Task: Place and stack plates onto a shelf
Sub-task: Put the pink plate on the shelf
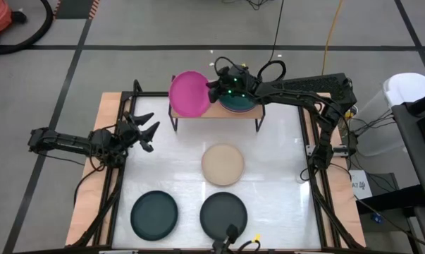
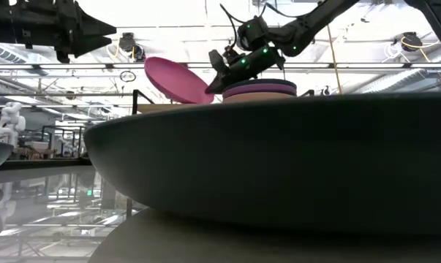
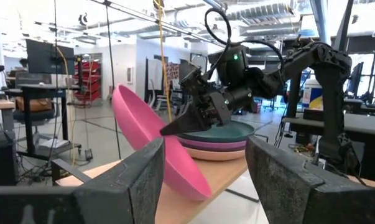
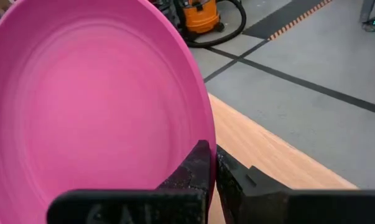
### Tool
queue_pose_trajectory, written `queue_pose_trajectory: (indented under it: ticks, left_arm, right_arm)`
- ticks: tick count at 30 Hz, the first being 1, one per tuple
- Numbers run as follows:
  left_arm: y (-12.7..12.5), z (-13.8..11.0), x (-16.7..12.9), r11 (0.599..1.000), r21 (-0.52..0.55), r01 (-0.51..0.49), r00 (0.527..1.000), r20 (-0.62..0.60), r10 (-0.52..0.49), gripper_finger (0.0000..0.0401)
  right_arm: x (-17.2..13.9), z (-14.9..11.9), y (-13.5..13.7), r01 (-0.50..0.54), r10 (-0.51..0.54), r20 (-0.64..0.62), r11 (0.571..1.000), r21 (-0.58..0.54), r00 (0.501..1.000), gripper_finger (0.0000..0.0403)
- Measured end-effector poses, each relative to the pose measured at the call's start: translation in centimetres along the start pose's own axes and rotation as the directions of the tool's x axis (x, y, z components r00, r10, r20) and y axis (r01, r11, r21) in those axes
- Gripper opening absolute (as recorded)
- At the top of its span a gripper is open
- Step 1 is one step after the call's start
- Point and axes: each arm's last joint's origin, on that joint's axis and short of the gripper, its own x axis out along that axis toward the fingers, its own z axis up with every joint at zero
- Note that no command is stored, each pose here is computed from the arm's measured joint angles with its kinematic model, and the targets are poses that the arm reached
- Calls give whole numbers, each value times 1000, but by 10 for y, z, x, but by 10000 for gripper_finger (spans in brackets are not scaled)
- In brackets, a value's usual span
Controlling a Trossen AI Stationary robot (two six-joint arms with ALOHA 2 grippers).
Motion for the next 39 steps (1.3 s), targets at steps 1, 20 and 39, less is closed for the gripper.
queue_pose_trajectory:
  ticks: [1,20,39]
  left_arm:
    - [0,0,0,1000,-6,0,1000,0,0,225]
    - [0,-1,0,1000,-12,2,1000,-10,-2,225]
    - [0,-2,0,1000,-26,5,1000,-18,-5,225]
  right_arm:
    - [0,-1,0,1,-1,-2,1000,0,1000,0]
    - [3,-5,-4,45,-45,45,999,-6,998,8]
    - [-9,8,-4,134,-124,107,986,-96,987,9]
